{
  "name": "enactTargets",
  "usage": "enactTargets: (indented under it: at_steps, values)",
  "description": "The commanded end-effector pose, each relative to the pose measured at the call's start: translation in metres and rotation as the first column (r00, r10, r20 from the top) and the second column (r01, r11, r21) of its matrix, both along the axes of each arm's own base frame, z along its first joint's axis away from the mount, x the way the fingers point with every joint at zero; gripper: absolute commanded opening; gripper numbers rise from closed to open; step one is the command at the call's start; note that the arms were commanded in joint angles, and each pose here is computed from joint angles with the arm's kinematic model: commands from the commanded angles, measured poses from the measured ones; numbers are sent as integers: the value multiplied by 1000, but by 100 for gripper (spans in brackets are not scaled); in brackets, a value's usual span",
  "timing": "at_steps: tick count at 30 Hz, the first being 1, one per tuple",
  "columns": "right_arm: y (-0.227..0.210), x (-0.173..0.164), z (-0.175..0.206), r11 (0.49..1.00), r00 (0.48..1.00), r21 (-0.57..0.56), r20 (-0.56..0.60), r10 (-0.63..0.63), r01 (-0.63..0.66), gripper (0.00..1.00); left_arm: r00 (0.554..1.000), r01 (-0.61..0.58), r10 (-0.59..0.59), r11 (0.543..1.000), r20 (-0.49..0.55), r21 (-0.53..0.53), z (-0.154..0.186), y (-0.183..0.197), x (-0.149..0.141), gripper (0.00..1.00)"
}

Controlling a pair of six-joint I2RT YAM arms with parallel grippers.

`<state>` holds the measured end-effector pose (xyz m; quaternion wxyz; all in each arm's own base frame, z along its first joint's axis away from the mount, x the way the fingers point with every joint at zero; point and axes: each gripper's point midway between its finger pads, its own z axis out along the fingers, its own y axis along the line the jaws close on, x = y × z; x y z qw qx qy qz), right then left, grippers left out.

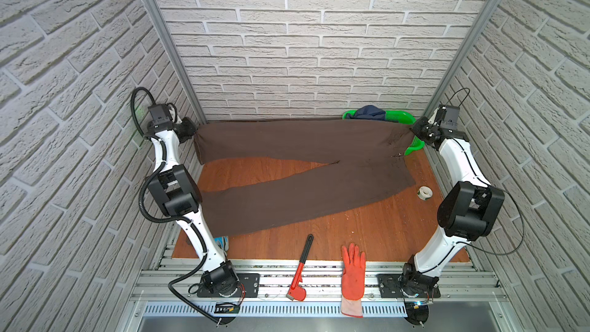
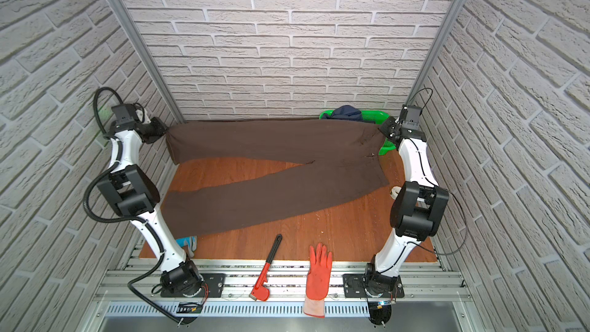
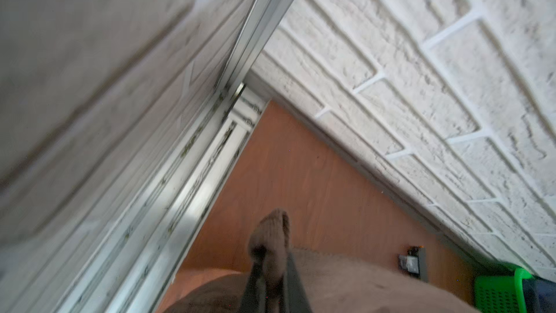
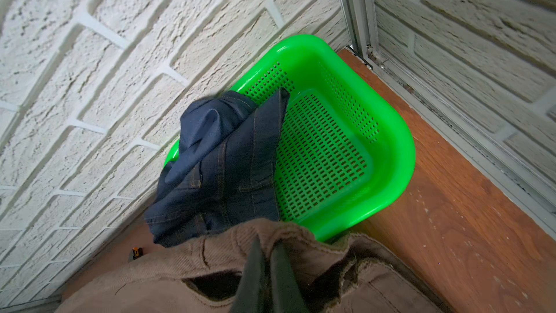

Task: Fold and stack the trousers
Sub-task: Fold the trousers at the center of the table.

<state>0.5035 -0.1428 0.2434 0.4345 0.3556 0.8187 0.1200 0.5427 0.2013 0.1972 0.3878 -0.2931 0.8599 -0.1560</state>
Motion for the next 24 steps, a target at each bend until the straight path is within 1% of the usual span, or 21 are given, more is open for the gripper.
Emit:
enactTargets:
  at_steps: [1, 5, 7, 8, 11, 13, 16, 22, 24]
  values:
    - [-12, -21, 28, 994, 997, -105, 75, -34, 42, 6, 992, -103, 102, 995, 75, 7, 24, 21, -39, 0]
    - [-18, -47, 8, 987, 999, -151, 2, -53, 53, 5, 986, -163, 163, 987, 24, 11, -1, 13, -98, 0]
    - [-21, -57, -5, 985, 997, -169, -50, -55, 46, 5, 983, -184, 184, 983, 13, -3, -14, 3, -121, 0]
    - [-22, -62, -13, 984, 995, -175, -77, -60, 46, 5, 982, -189, 190, 982, 11, -26, -22, -6, -130, 0]
    - [-30, -73, -29, 983, 990, -175, -122, -75, 53, 5, 972, -231, 233, 972, 34, -46, -30, -20, -155, 0]
    - [-36, -78, -39, 984, 985, -169, -148, -89, 63, 5, 964, -263, 264, 964, 31, -39, -34, -23, -168, 0]
    - [-42, -83, -53, 981, 976, -184, -195, -93, 57, 6, 960, -280, 280, 960, 13, -30, -34, -29, -183, 0]
    - [-46, -79, -87, 986, 960, -164, -265, -85, 42, 6, 954, -297, 297, 955, -35, -3, -41, -35, -206, 0]
    - [-47, -76, -93, 986, 958, -159, -275, -85, 42, 6, 951, -309, 309, 951, -32, -2, -38, -35, -211, 0]
